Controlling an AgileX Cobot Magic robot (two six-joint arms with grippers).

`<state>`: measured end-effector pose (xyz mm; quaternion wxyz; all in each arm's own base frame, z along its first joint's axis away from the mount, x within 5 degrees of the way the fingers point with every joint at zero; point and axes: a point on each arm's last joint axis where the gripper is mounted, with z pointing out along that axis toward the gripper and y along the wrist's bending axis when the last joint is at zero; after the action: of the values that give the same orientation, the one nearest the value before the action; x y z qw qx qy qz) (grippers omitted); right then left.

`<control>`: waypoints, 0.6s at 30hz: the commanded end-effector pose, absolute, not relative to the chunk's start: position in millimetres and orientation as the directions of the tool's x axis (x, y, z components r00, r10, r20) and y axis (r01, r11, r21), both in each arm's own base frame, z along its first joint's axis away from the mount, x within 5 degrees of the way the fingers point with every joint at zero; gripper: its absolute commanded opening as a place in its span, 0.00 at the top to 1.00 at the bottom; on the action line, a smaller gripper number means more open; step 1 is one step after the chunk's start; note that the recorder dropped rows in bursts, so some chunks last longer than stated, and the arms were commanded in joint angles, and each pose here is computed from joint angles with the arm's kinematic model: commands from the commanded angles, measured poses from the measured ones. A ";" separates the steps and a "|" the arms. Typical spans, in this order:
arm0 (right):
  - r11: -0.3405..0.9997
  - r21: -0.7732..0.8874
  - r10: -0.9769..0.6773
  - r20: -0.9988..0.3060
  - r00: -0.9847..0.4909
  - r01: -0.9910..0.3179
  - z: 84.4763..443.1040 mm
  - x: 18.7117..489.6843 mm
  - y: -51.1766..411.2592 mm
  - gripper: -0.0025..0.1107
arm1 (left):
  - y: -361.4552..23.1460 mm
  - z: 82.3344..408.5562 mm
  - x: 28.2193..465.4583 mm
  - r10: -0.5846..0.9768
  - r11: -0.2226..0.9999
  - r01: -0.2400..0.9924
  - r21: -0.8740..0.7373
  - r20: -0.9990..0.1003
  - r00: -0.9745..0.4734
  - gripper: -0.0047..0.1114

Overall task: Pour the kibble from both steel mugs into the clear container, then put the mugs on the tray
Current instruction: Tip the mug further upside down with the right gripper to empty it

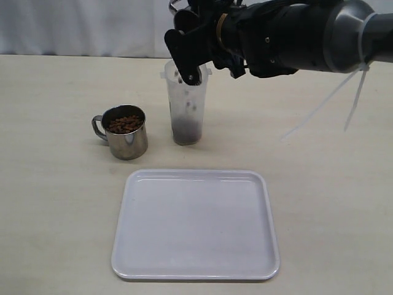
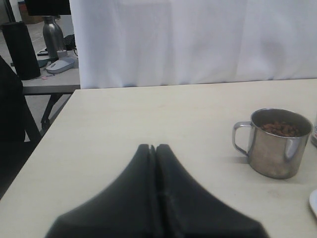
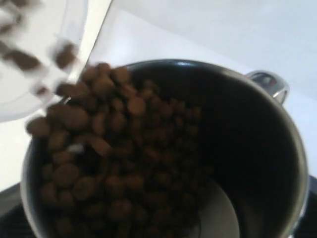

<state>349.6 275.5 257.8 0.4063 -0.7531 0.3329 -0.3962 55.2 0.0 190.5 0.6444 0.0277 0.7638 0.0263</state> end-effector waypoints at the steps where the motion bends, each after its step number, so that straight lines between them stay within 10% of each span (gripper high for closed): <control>1: -0.453 -0.878 -0.818 0.342 0.462 -0.151 266.4 349.1 276.0 0.94 | 0.0 190.9 55.3 0.072 0.997 0.008 0.072 -0.985 -0.157 0.96; 18: -0.496 -0.860 -0.789 0.390 0.475 -0.119 266.8 343.4 282.7 0.94 | 0.0 190.9 55.3 0.072 0.997 0.008 0.072 -0.985 -0.157 0.96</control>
<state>347.4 278.2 257.9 0.3955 -0.7631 0.3084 -0.4076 55.2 0.0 190.5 0.6444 0.0277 0.7638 0.0263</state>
